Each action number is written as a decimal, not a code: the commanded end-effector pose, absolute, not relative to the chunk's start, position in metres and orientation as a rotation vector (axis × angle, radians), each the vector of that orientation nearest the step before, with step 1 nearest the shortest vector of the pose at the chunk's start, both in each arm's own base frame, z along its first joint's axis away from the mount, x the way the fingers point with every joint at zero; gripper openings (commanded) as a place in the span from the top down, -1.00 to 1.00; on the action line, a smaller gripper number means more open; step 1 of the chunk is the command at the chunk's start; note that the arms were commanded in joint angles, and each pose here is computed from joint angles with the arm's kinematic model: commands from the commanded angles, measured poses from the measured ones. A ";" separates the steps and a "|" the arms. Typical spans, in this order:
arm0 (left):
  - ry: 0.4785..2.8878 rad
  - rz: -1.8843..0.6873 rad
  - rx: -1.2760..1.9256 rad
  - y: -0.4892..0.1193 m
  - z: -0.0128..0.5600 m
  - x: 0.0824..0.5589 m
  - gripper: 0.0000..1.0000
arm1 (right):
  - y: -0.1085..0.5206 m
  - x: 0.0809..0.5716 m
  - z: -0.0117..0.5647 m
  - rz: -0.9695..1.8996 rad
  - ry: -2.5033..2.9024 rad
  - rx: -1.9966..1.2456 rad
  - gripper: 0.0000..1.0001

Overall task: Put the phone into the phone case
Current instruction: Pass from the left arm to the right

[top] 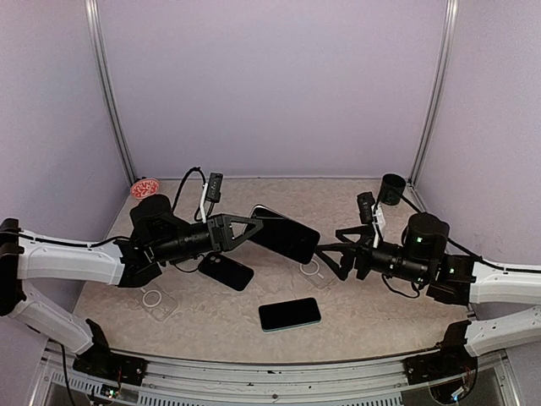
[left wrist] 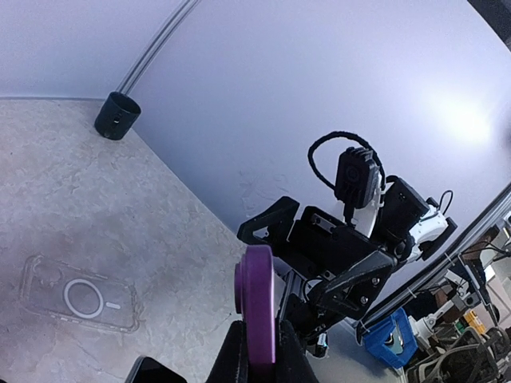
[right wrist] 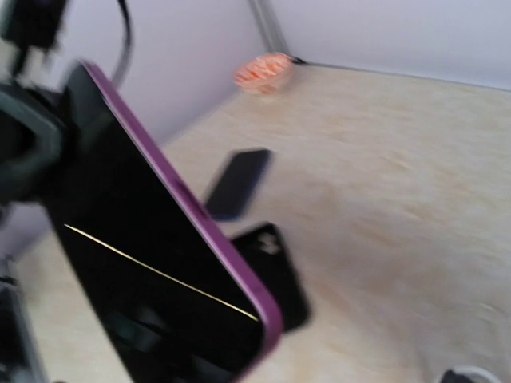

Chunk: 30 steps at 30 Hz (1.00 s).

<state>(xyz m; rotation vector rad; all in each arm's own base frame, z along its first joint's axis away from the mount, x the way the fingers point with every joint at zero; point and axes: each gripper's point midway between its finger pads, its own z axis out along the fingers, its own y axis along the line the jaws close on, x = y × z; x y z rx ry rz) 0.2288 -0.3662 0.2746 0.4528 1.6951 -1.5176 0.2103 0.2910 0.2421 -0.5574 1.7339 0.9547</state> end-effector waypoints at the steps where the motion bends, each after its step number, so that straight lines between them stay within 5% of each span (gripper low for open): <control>1: 1.488 -1.589 0.413 -0.352 0.321 0.223 1.00 | 0.305 0.202 0.267 1.164 1.654 -0.544 -0.99; 30: 1.344 -1.701 0.365 -0.342 0.317 0.201 1.00 | 0.363 0.177 0.302 1.760 1.513 -0.665 -0.89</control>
